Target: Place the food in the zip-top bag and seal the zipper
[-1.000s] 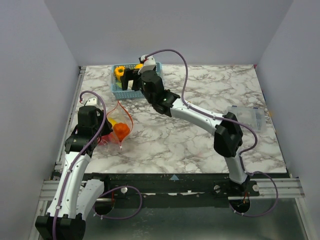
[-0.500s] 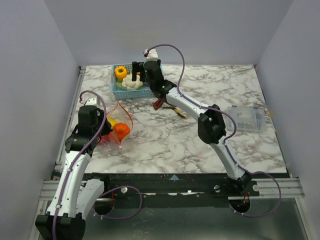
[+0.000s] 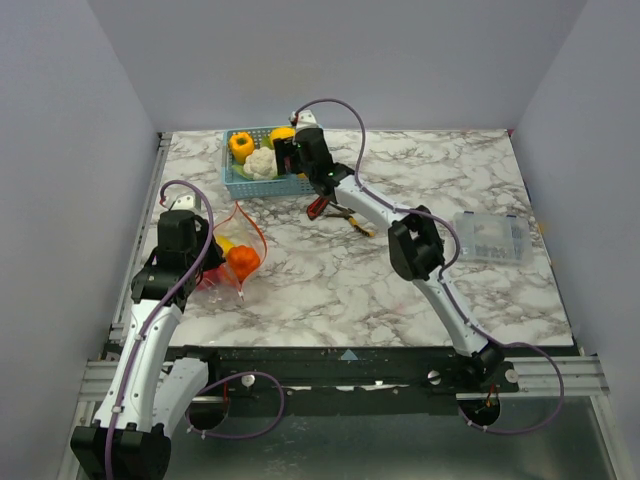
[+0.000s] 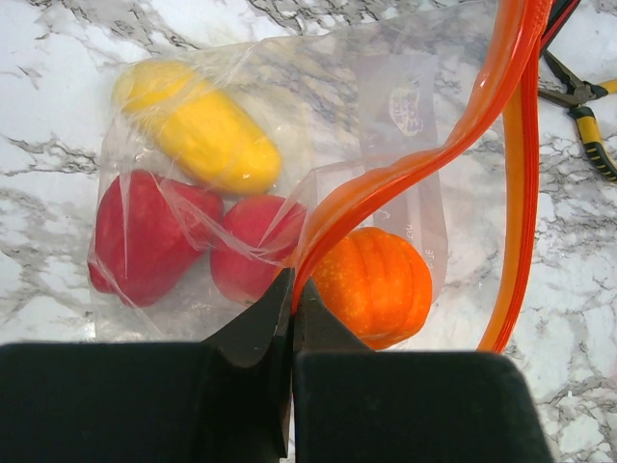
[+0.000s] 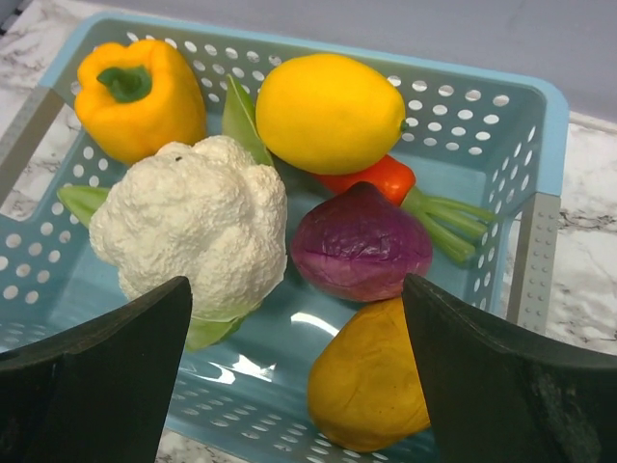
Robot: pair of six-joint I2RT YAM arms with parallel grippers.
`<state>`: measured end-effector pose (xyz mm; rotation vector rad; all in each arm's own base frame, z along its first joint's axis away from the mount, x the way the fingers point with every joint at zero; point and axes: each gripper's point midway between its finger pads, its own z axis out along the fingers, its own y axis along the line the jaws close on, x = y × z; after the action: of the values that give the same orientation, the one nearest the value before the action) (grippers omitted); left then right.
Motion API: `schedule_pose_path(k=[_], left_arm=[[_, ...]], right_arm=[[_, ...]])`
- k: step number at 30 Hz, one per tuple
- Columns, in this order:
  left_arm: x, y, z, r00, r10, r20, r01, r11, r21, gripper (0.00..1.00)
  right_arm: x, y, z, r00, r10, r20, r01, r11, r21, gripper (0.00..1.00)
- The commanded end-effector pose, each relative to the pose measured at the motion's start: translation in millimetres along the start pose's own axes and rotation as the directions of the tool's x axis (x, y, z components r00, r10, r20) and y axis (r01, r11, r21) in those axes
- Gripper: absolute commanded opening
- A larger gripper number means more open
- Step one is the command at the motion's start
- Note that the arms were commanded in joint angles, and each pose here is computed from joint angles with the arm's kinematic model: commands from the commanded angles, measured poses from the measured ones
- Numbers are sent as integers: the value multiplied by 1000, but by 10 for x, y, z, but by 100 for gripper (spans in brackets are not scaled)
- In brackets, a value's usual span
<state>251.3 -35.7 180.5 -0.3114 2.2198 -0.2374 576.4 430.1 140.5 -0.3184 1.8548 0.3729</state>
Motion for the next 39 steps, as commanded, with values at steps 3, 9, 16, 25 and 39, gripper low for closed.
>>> schedule_pose_path(k=[3, 9, 16, 25, 39], left_arm=[[-10, 7, 24, 1000, 17, 7, -17, 1000, -3, 0], [-6, 5, 30, 1000, 17, 4, -17, 1000, -2, 0], [-2, 6, 35, 1000, 17, 1, -17, 1000, -3, 0], [12, 3, 54, 1000, 17, -9, -17, 1000, -3, 0], [23, -4, 64, 1000, 17, -16, -17, 1000, 1, 0]], right_arm=[[229, -69, 125, 998, -49, -42, 48, 999, -14, 90], [357, -195, 225, 995, -80, -53, 81, 997, 13, 91], [545, -290, 338, 991, -113, -72, 115, 993, 17, 90], [875, -395, 376, 975, -175, -136, 181, 983, 33, 73], [625, -27, 14, 981, -78, -179, 70, 996, -54, 11]])
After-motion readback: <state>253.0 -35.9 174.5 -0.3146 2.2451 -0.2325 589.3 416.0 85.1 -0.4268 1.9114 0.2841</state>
